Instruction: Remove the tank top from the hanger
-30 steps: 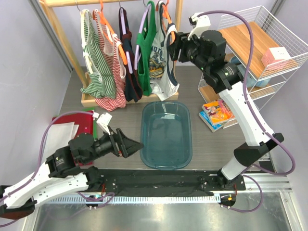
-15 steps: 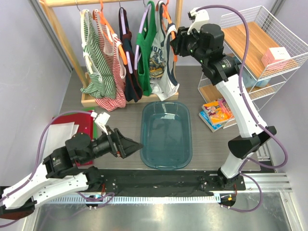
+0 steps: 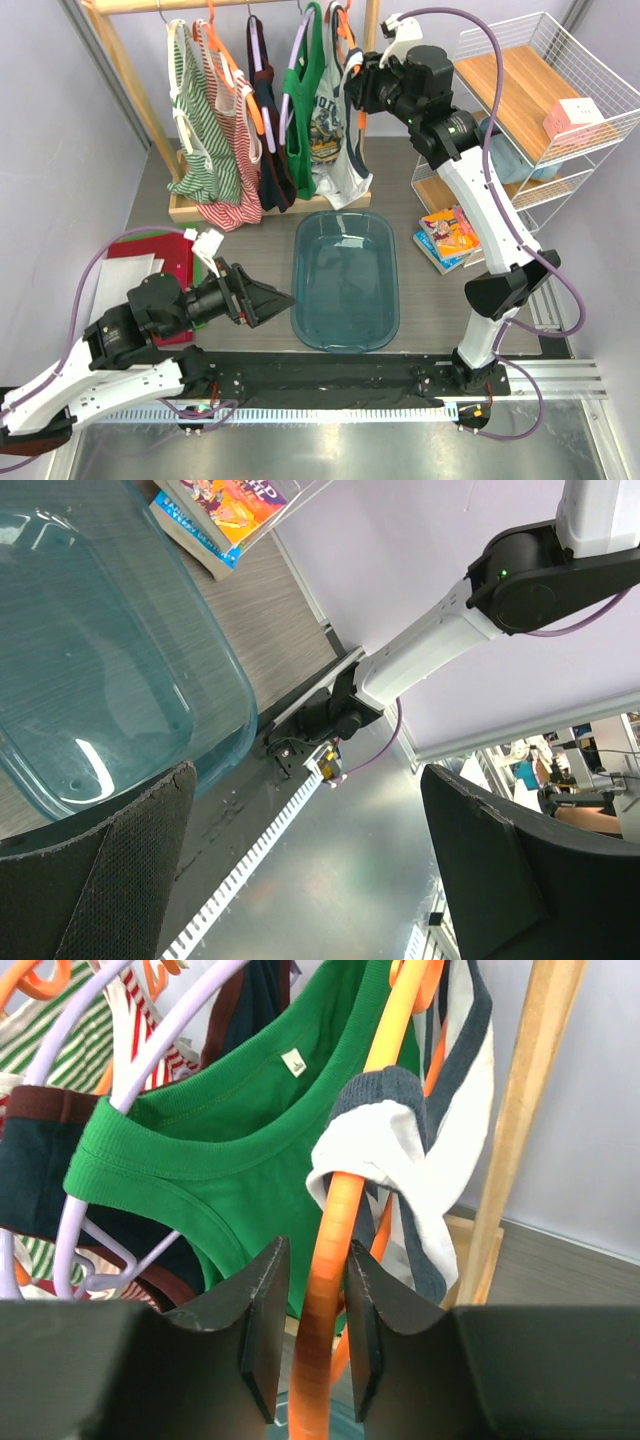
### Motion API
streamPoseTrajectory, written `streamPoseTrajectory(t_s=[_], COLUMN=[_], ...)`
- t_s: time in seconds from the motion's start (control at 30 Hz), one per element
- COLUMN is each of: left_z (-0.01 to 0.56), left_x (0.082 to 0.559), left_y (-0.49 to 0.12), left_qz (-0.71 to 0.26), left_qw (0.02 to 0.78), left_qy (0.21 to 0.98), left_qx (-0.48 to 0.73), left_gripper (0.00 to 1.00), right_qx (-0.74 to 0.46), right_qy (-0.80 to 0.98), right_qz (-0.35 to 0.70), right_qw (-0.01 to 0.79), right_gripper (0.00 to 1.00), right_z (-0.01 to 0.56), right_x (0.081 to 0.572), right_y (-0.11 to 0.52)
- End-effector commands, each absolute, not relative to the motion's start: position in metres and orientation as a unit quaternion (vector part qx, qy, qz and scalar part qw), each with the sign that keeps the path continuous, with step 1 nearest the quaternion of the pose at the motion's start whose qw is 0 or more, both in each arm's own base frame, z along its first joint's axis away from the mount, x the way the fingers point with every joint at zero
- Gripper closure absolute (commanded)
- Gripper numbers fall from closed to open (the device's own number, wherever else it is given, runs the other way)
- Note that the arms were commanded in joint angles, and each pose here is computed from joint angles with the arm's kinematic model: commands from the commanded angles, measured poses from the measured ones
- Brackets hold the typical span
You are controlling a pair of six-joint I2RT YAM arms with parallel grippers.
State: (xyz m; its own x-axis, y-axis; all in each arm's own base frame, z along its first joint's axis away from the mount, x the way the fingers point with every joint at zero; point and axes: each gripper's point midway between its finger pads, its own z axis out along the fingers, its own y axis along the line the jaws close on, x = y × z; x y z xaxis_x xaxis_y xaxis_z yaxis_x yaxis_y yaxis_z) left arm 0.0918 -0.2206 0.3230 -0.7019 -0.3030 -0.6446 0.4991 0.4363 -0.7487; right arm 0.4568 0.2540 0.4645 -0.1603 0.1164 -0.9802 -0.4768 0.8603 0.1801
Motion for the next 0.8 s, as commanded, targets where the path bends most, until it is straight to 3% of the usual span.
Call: streamPoseTrajectory(t_s=[0.0,0.27,0.5,0.77], left_z=[0.340,0.345,0.354,0.365], left_x=[0.088,0.088,0.087,0.087], left_y=[-0.218,-0.217,-0.214,-0.212], left_qz=[-0.540,-0.542,-0.546,-0.551], left_qw=[0.387,0.389,0.394,0.398], left_qy=[0.744,0.742,0.736,0.731], left_qx=[0.070,0.070,0.067,0.064], left_gripper=[0.06,0.06,0.06,0.06], right_qx=[-0.114,-0.095,-0.026,0.017], right_qy=[0.682,0.665,0.635,0.557], right_qz=[0.271,0.315,0.379,0.426], right_qw=[0.669,0.671,0.673,0.713], right_gripper=[0.69,0.99,0.99,0.99], right_z=[0.504,0.518,0.540,0.605], right_x=[0.453,0.451,0.449,0.406], right_y=[0.259,0.267,0.268,0.243])
